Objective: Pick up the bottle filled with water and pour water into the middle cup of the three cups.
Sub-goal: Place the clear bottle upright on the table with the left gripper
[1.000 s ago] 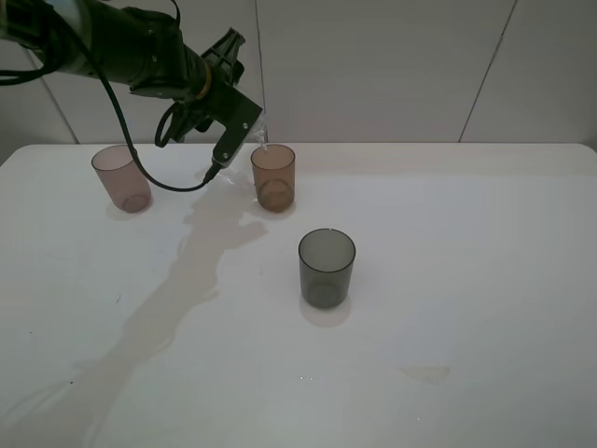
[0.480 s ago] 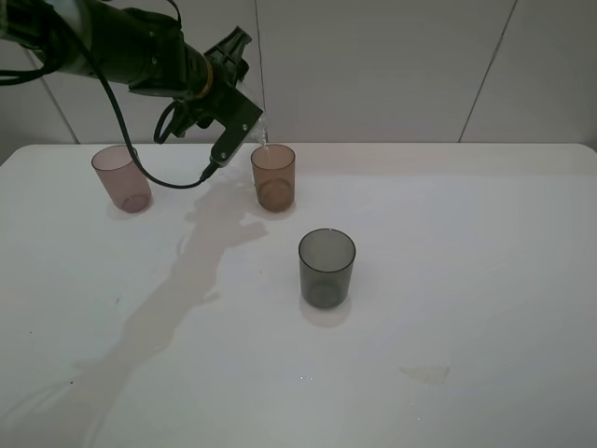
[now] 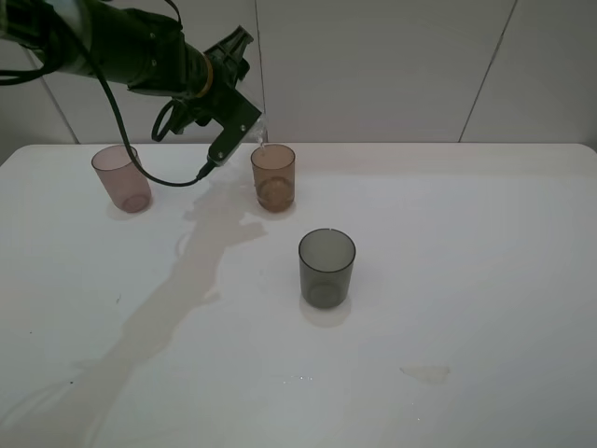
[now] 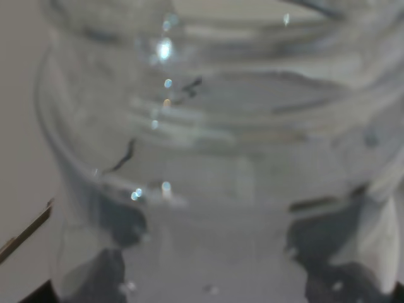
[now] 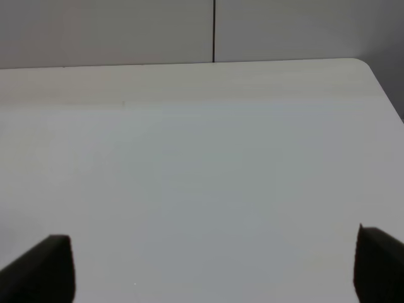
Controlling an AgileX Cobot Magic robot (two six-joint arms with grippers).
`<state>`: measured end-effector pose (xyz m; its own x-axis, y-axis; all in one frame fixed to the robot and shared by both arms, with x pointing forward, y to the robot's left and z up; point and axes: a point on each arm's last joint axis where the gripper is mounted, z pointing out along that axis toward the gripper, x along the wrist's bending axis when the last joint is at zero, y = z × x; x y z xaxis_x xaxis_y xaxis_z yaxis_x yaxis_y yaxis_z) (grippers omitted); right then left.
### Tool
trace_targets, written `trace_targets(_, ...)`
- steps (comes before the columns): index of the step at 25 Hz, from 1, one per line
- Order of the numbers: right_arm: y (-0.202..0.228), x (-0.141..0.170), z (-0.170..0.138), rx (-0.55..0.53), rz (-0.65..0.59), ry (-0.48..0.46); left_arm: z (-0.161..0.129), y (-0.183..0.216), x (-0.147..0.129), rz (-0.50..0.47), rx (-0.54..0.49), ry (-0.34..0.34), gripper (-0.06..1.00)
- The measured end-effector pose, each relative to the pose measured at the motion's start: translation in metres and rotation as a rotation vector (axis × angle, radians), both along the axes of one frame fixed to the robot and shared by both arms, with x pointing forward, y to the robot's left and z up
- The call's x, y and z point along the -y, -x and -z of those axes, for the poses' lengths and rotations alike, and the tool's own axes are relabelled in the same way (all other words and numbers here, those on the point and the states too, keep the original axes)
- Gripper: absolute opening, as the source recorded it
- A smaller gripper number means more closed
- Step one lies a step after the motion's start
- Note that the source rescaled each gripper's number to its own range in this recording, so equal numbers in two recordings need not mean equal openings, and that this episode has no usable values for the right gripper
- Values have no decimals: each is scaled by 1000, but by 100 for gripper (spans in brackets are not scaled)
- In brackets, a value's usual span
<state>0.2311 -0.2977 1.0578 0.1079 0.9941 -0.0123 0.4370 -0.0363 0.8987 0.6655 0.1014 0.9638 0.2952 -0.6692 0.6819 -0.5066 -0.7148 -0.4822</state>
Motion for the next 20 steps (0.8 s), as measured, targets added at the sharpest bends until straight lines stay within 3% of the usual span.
trace_targets(15, 0, 0, 0, 0, 0, 0, -2, -1, 1, 65, 44, -75, 3)
trace_targets(20, 0, 0, 0, 0, 0, 0, -2, 0, 5, 99, 44, -50, 3)
